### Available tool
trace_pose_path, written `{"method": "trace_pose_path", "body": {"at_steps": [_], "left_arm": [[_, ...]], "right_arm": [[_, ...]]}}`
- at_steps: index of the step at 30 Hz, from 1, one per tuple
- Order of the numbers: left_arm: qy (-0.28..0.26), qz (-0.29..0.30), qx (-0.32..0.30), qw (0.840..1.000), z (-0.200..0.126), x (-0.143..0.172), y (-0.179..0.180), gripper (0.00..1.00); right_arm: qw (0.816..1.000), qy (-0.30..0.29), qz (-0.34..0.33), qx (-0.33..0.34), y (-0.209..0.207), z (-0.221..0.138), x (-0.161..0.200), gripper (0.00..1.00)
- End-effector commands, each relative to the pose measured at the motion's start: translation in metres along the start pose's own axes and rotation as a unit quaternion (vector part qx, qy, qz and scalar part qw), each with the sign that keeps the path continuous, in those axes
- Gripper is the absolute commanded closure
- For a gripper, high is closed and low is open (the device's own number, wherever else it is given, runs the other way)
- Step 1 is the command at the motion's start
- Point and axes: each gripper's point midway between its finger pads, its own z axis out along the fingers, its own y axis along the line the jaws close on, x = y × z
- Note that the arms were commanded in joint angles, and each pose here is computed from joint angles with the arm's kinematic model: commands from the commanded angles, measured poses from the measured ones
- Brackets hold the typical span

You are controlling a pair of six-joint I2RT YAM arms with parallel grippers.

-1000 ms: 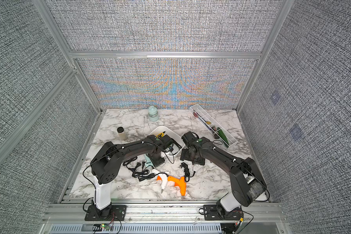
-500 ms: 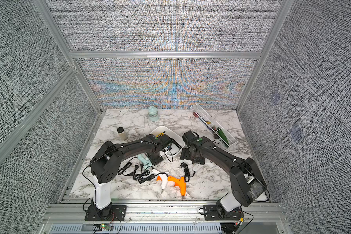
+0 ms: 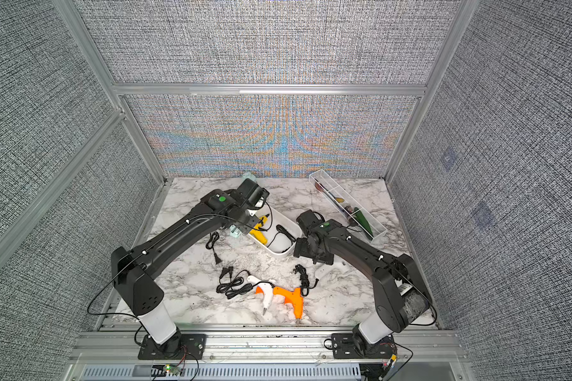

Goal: Put the hot melt glue gun into the storage box
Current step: Place the hot melt adhesive gun in the storage box.

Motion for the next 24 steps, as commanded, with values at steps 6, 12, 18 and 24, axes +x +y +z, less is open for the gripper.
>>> {"method": "trace_pose_path", "body": {"at_steps": [6, 12, 18, 24], "left_arm": [[-0.112, -0.005, 0.009, 0.994, -0.068, -0.065, 0.024, 1.0], [-0.172, -0.022, 0.072, 0.982, -0.095, -0.105, 0.009, 1.0], [-0.208, -0.025, 0.138, 0.968, -0.111, -0.127, -0.018, 1.0], [-0.203, -0.016, 0.178, 0.963, -0.1, -0.134, -0.045, 1.0]], "right_arm": [[1.0, -0.014, 0.015, 0.011, -0.015, -0.001, -0.008, 0.04], [0.999, -0.025, 0.033, 0.017, -0.031, -0.003, -0.016, 0.04], [0.998, -0.029, 0.042, 0.023, -0.041, -0.004, -0.019, 0.04], [0.998, -0.028, 0.045, 0.025, -0.044, -0.003, -0.019, 0.04]]}}
